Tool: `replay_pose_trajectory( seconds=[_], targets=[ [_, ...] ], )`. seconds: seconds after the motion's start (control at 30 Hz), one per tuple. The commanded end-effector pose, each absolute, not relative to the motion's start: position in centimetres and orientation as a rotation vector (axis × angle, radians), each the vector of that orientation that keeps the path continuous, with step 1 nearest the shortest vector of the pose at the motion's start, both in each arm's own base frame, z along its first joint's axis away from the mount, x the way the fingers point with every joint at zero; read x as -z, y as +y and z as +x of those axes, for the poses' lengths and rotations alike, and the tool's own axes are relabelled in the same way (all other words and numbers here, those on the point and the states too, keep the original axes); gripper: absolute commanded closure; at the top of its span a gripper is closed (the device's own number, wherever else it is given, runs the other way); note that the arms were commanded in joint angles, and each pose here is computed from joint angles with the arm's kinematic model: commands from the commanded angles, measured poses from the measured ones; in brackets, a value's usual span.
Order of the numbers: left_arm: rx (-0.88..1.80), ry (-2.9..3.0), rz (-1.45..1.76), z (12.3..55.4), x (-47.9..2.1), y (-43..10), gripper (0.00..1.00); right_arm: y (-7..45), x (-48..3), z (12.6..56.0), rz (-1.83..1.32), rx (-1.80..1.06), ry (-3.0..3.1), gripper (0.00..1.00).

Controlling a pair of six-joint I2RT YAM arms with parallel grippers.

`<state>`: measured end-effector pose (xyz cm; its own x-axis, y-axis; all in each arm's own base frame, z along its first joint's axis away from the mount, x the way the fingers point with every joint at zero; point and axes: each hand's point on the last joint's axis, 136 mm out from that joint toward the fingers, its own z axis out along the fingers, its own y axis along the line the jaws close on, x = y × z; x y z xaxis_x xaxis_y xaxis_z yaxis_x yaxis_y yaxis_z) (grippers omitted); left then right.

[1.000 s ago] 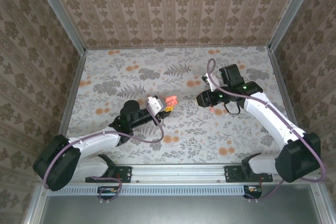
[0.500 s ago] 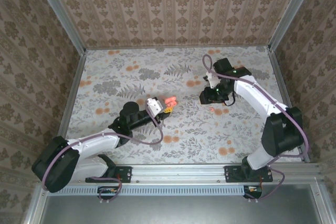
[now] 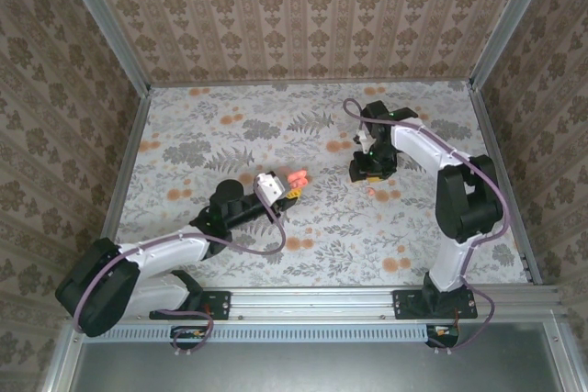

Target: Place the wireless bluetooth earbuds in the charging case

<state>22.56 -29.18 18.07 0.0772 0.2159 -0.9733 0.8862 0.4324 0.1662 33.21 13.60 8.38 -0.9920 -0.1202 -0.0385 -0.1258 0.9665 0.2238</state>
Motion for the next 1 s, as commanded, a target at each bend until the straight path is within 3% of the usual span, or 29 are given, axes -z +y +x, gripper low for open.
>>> replay_pose_trajectory(
  seconds=[0.0, 0.37, 0.97],
  targets=[
    [0.69, 1.436, 1.05, 22.4, -17.7, -29.4, 0.86, 12.9, -7.7, 33.6, -0.154, -0.284, 3.14, 0.56],
    [0.74, 1.445, 1.048, 22.6, -17.3, -30.3, 0.86, 12.3, -5.4, 35.5, -0.17, -0.205, 3.193, 0.55],
    [0.758, 1.447, 1.028, 22.7, -17.3, -30.3, 0.86, 12.3, -2.6, 34.6, -0.171, -0.215, 3.263, 0.58]
  ],
)
